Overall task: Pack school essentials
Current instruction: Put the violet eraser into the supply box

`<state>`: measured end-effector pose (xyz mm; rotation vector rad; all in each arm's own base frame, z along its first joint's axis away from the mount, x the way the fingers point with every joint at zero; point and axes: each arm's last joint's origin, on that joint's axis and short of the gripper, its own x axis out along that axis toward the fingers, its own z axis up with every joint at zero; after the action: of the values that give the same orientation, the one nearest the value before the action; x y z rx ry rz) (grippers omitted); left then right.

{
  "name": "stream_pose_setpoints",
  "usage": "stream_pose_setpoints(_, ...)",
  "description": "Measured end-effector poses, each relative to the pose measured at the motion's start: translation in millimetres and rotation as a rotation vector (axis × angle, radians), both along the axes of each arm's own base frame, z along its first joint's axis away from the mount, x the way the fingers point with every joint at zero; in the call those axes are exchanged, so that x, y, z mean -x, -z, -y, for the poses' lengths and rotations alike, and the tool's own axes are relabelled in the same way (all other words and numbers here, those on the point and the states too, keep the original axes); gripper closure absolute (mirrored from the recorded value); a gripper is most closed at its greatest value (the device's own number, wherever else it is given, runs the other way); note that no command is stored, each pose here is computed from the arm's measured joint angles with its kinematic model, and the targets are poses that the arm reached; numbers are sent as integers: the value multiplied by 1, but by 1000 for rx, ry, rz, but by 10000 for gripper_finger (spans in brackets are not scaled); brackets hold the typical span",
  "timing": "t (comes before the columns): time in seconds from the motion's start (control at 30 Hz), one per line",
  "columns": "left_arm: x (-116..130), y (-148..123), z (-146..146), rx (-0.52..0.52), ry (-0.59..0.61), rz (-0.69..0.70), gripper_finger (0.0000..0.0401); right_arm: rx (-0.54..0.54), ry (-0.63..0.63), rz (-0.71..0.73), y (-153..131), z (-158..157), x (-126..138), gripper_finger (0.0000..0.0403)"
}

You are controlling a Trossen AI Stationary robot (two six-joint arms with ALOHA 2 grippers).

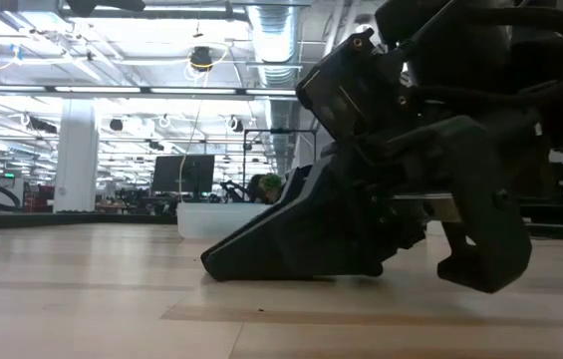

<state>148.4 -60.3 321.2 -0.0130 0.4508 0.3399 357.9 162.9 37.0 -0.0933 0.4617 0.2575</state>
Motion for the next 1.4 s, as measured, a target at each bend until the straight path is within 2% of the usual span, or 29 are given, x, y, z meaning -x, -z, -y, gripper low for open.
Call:
stream_pose_setpoints(0.27,0,0,0,-15,7,-7,300,8,-20,36,-17,8,-5,349)
stream_pose_setpoints(0.6,0,0,0,-36,18,-17,300,95,22,147,-65,43,-20,348)
stream_pose_setpoints(0.83,0,0,0,-47,23,-21,300,211,112,214,-97,98,-31,346)
stream_pose_setpoints(1.0,0,0,0,-47,24,-22,300,208,159,255,-114,157,-35,345)
stream_pose_setpoints(1.2,0,0,0,-73,37,-32,300,120,191,281,-107,213,-36,345)
stream_pose_setpoints(1.4,0,0,0,-85,42,-36,300,20,184,270,-83,227,-59,344)
